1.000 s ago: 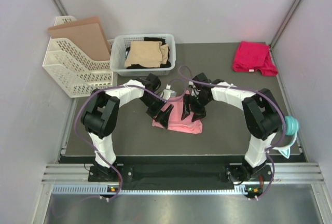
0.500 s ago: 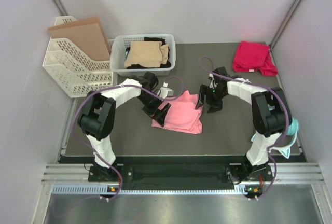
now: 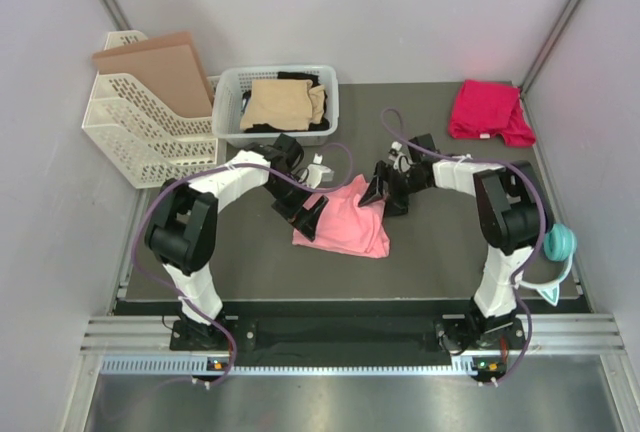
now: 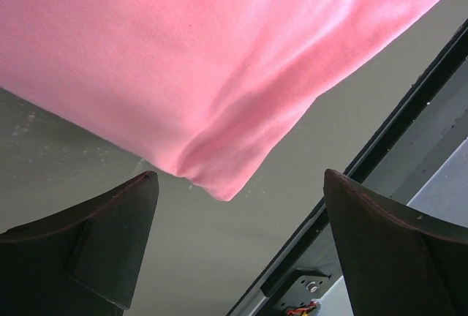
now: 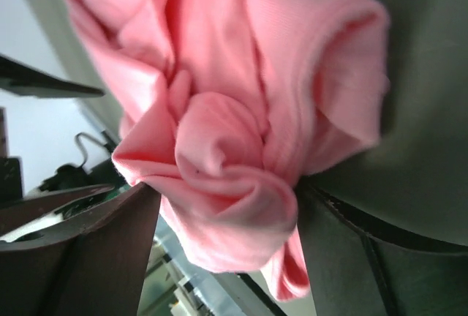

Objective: Fold and stack the t-shirts
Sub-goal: Smooth out wrinkles on the folded tshirt, then put the neatly folded tshirt into the corner of the board with the right arm

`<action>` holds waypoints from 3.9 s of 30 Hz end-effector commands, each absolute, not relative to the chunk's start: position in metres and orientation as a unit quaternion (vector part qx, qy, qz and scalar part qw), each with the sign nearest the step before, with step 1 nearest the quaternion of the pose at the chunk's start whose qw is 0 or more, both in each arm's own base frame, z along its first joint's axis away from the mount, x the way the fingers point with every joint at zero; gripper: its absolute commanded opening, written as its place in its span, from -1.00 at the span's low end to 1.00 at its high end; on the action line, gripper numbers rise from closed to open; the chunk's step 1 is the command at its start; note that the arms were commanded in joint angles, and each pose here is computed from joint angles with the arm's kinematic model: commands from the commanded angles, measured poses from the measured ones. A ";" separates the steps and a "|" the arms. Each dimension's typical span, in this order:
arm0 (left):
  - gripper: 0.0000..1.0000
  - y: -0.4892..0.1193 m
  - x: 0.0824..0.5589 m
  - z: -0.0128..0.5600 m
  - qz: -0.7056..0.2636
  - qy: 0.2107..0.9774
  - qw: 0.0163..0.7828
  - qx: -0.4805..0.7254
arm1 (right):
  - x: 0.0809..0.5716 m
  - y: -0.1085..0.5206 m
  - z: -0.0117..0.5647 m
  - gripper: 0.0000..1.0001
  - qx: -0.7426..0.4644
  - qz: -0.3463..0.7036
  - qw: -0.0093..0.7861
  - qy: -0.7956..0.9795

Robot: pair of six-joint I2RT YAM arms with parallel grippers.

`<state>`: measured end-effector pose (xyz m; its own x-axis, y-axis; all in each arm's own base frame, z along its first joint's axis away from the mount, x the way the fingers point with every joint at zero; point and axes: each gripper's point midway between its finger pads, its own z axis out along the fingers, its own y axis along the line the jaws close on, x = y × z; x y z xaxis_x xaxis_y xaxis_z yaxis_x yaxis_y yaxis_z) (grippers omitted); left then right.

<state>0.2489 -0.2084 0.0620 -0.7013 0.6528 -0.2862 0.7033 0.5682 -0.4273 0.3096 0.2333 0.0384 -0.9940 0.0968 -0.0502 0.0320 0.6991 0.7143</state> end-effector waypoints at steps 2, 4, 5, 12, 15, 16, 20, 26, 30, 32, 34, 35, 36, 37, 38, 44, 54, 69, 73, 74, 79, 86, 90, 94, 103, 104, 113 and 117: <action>0.98 -0.208 0.254 0.084 -0.258 0.876 0.080 0.400 | 0.287 0.232 -0.004 0.46 0.040 0.382 0.011 0.923; 0.98 -0.206 0.253 0.083 -0.255 0.877 0.079 0.400 | 0.287 0.222 0.000 0.45 0.050 0.384 0.020 0.922; 0.98 -0.206 0.253 0.083 -0.255 0.876 0.079 0.401 | 0.287 0.219 0.008 0.44 0.052 0.386 0.029 0.920; 0.98 -0.207 0.253 0.086 -0.258 0.876 0.081 0.399 | 0.290 0.185 0.022 0.35 0.092 0.353 0.056 0.929; 0.98 -0.206 0.253 0.086 -0.256 0.877 0.082 0.399 | 0.287 0.172 0.019 0.33 0.110 0.350 0.058 0.928; 0.98 -0.205 0.253 0.085 -0.255 0.877 0.081 0.399 | 0.289 0.167 0.019 0.32 0.119 0.354 0.061 0.925; 0.98 -0.205 0.252 0.085 -0.254 0.878 0.078 0.398 | 0.285 0.167 0.017 0.33 0.130 0.386 0.060 0.911; 0.98 -0.206 0.252 0.085 -0.255 0.878 0.077 0.397 | 0.284 0.184 0.028 0.44 0.120 0.462 0.062 0.877; 0.98 -0.205 0.252 0.086 -0.255 0.878 0.077 0.398 | 0.286 0.189 0.027 0.53 0.116 0.484 0.069 0.864; 0.98 -0.205 0.252 0.086 -0.252 0.878 0.077 0.399 | 0.287 0.189 0.025 0.55 0.116 0.484 0.073 0.864; 0.98 -0.204 0.252 0.085 -0.252 0.878 0.076 0.399 | 0.290 0.188 0.023 0.57 0.112 0.479 0.081 0.867; 0.98 -0.205 0.252 0.085 -0.253 0.878 0.076 0.398 | 0.291 0.188 0.023 0.57 0.112 0.474 0.081 0.870; 0.98 -0.205 0.252 0.085 -0.253 0.878 0.075 0.398 | 0.292 0.187 0.018 0.58 0.102 0.459 0.088 0.878; 0.98 -0.205 0.252 0.085 -0.255 0.878 0.075 0.398 | 0.300 0.187 0.021 0.58 0.093 0.452 0.098 0.882; 0.98 -0.206 0.252 0.084 -0.255 0.879 0.074 0.396 | 0.300 0.188 0.018 0.58 0.091 0.444 0.093 0.887; 0.98 -0.206 0.253 0.088 -0.256 0.879 0.074 0.395 | 0.311 0.202 0.015 0.58 0.071 0.445 0.090 0.888; 0.98 -0.204 0.253 0.088 -0.252 0.879 0.074 0.398 | 0.311 0.248 -0.001 0.54 0.046 0.451 0.047 0.890; 0.98 -0.199 0.256 0.100 -0.234 0.880 0.091 0.403 | 0.318 0.271 -0.019 -1.00 0.030 0.418 0.004 0.908; 0.98 -0.194 0.254 0.101 -0.225 0.882 0.093 0.402 | 0.355 0.265 0.008 -1.00 0.033 0.430 0.041 0.901; 0.98 -0.192 0.252 0.100 -0.222 0.883 0.093 0.403 | 0.365 0.260 0.017 -1.00 0.040 0.431 0.048 0.900; 0.98 -0.184 0.248 0.105 -0.210 0.884 0.099 0.407 | 0.455 0.203 0.093 -1.00 0.069 0.422 0.159 0.890; 0.98 -0.173 0.246 0.108 -0.203 0.886 0.108 0.403 | 0.537 0.099 0.150 -1.00 0.158 0.384 0.247 0.876; 0.98 -0.166 0.242 0.103 -0.202 0.889 0.102 0.399 | 0.569 0.060 0.174 -1.00 0.179 0.381 0.279 0.863; 0.98 -0.158 0.239 0.101 -0.199 0.891 0.102 0.394 | 0.583 0.014 0.177 -1.00 0.223 0.376 0.301 0.847; 0.98 -0.149 0.238 0.094 -0.209 0.896 0.095 0.381 | 0.599 -0.088 0.209 -1.00 0.294 0.372 0.367 0.800; 0.98 -0.150 0.237 0.092 -0.211 0.897 0.092 0.378 | 0.599 -0.098 0.210 -1.00 0.306 0.372 0.371 0.794; 0.98 -0.152 0.235 0.086 -0.220 0.897 0.083 0.374 | 0.605 -0.139 0.213 -1.00 0.352 0.357 0.392 0.772; 0.98 -0.152 0.234 0.088 -0.222 0.897 0.082 0.372 | 0.596 -0.144 0.182 -0.81 0.375 0.320 0.362 0.791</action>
